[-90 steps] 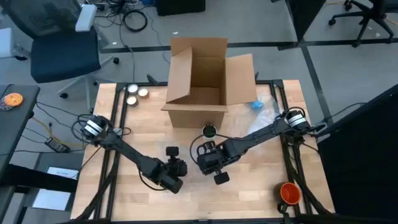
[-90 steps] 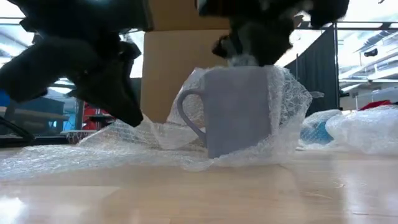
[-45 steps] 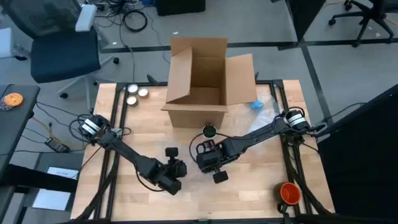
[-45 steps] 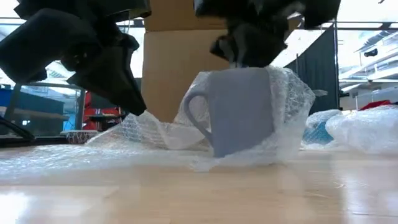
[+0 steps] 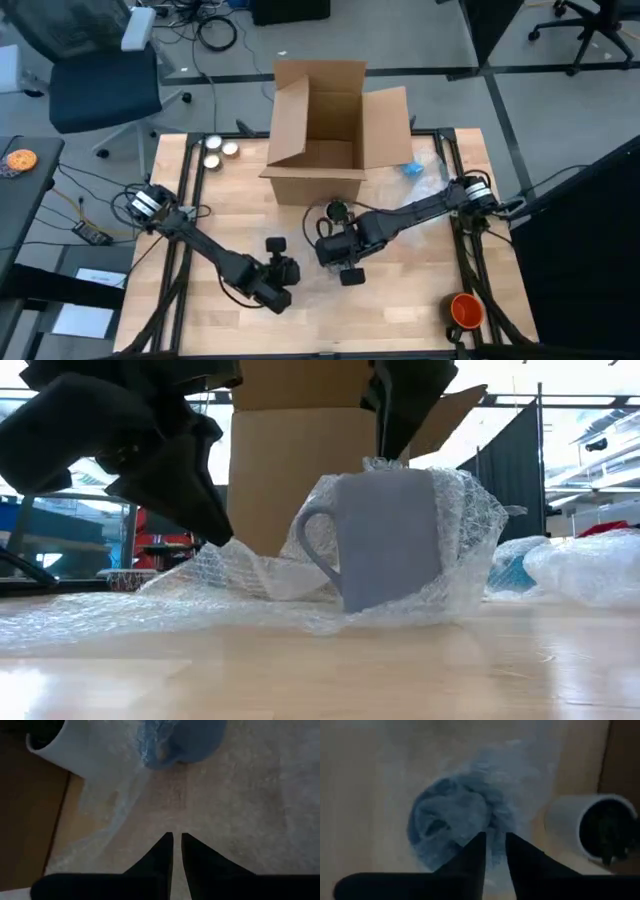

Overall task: Wrap mug
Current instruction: Wrap the blue cup with the transparent bubble wrap

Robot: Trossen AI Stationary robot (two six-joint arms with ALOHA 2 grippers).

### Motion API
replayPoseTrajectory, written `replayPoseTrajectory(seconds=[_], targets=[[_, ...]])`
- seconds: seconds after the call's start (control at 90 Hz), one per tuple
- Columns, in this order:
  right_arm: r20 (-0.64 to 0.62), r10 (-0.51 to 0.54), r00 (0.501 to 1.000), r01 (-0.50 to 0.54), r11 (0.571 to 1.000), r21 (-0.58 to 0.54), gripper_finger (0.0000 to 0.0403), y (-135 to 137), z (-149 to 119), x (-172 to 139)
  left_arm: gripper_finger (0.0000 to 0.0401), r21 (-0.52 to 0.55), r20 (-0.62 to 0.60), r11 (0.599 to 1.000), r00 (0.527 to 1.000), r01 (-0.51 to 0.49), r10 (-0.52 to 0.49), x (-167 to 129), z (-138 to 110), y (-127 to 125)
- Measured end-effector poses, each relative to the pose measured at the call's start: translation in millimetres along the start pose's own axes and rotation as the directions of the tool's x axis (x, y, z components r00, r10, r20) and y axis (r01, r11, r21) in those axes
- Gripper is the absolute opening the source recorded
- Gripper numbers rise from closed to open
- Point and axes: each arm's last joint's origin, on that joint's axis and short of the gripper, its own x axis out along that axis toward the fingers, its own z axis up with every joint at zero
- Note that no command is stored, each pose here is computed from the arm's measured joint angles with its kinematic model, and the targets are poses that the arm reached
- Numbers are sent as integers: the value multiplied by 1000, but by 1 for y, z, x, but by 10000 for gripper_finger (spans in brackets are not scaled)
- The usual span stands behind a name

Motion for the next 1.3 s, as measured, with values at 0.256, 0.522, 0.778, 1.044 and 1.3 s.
replayPoseTrajectory(seconds=[0.256, 0.522, 0.778, 1.044, 1.3], targets=[[-105, 27, 994, -5, 980, 201, 144, -21, -8, 19, 23, -29, 10, 1000, 1000, 11, -11, -1, 0, -2], [-22, 114, 993, -109, 982, 153, 175, -18, -11, 50, 23, -40, 23, 999, 1000, 18, -17, -1, 2, -3], [-18, 120, 993, -117, 988, 103, 107, -13, -21, 66, 23, -66, 55, 997, 998, 33, -29, 0, 5, -6], [-15, 114, 993, -112, 989, 100, 12, -13, -19, 62, 23, -70, -36, 995, 996, 73, -76, 33, -26, -17], [-33, 11, 999, -8, 995, 101, 3, -23, -14, 52, 23, -126, -48, 983, 988, 137, -144, 47, -32, -23]])
